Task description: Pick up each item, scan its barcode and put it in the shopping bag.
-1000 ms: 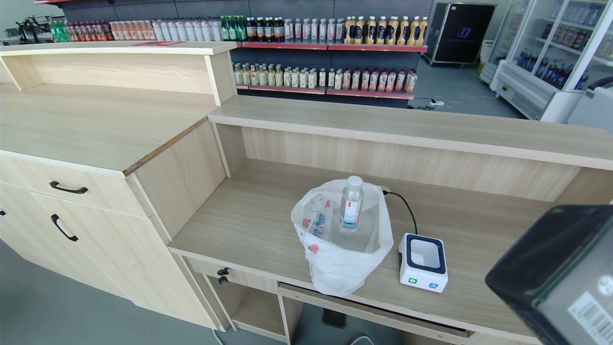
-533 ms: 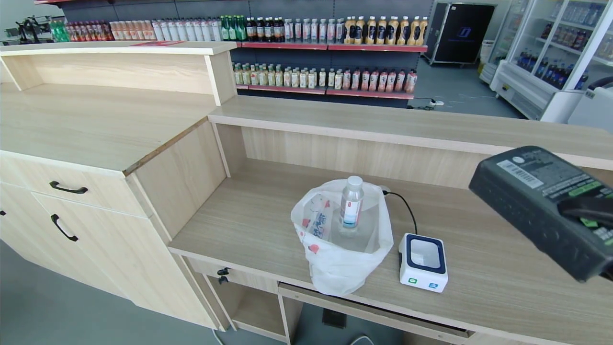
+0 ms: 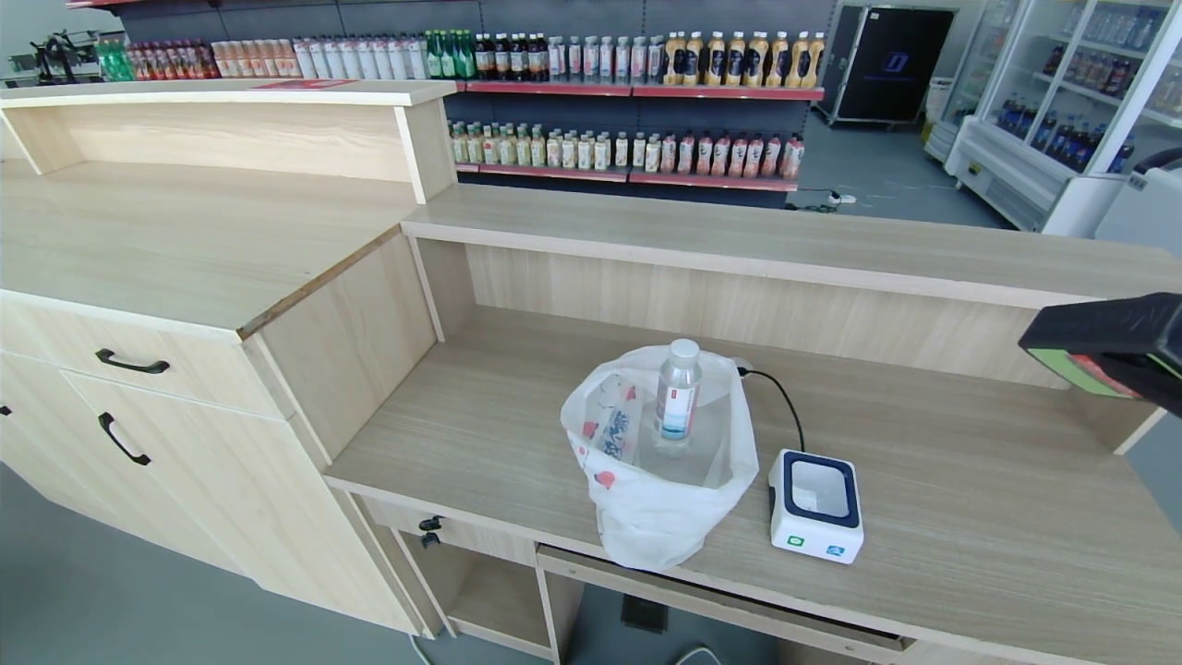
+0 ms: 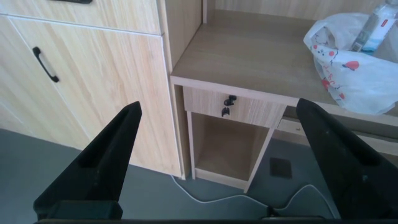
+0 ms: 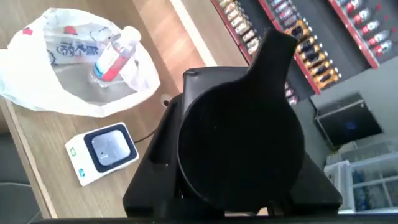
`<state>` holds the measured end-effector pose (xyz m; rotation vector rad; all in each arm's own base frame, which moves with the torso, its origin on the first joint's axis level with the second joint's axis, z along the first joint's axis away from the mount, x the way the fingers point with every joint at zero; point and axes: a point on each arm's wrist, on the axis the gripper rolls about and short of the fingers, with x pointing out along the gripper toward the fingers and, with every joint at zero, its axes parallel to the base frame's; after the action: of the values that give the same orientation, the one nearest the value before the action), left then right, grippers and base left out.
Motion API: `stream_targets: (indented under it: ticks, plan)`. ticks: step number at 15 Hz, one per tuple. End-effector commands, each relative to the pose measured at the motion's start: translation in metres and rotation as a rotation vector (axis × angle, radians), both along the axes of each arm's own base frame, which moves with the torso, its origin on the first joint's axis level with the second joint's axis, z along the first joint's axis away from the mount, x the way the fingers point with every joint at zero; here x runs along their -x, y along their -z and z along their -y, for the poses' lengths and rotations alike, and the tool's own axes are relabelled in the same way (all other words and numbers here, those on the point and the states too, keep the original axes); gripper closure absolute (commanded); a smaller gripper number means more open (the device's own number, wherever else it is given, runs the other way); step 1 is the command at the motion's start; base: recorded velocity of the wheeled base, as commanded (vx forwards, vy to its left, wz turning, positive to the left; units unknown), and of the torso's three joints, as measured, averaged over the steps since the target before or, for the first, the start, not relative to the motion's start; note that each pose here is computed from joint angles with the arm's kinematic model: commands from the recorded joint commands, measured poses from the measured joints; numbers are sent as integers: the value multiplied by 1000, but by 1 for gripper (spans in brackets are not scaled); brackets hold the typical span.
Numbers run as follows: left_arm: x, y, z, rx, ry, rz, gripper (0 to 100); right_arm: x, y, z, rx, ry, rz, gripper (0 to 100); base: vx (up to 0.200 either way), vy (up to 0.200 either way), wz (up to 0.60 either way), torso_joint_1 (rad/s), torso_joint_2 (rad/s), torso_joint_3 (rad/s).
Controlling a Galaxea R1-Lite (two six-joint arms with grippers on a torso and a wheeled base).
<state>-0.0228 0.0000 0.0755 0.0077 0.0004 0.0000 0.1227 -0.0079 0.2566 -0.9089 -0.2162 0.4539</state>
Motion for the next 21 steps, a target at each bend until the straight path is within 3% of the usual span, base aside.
stream_targets:
  ticks: [1, 2, 4, 7, 8, 9, 11, 15, 17, 19, 21]
  plan:
    - [0, 0, 0, 0, 0, 0, 0, -17, -2, 14, -95, 103, -68, 100, 0, 0, 600, 7, 12, 2]
    - [0, 0, 0, 0, 0, 0, 0, -18, -3, 15, -178, 212, -93, 100, 0, 0, 600, -2, 2, 7]
    - [0, 0, 0, 0, 0, 0, 0, -23, -9, 7, -460, 422, -161, 100, 0, 0, 600, 2, 2, 2]
    - [0, 0, 0, 0, 0, 0, 0, -30, 11, 2, -854, 529, -470, 100, 0, 0, 200, -1, 1, 1]
    - [0, 0, 0, 0, 0, 0, 0, -33, 24, 8, -1021, 569, -576, 100, 0, 0, 0, 0, 0, 0]
    - [0, 0, 0, 0, 0, 0, 0, -36, 34, 13, -1125, 584, -645, 100, 0, 0, 0, 0, 0, 0]
    - [0, 0, 0, 0, 0, 0, 0, -45, 52, 29, -1158, 653, -712, 100, 0, 0, 0, 0, 0, 0]
    - [0, 0, 0, 0, 0, 0, 0, -69, 73, 54, -1155, 639, -805, 100, 0, 0, 0, 0, 0, 0]
    - [0, 0, 0, 0, 0, 0, 0, -81, 81, 61, -1159, 556, -848, 100, 0, 0, 0, 0, 0, 0]
    - [0, 0, 0, 0, 0, 0, 0, -82, 87, 70, -1119, 411, -891, 100, 0, 0, 0, 0, 0, 0]
    - [0, 0, 0, 0, 0, 0, 0, -83, 96, 79, -1072, 359, -913, 100, 0, 0, 0, 0, 0, 0]
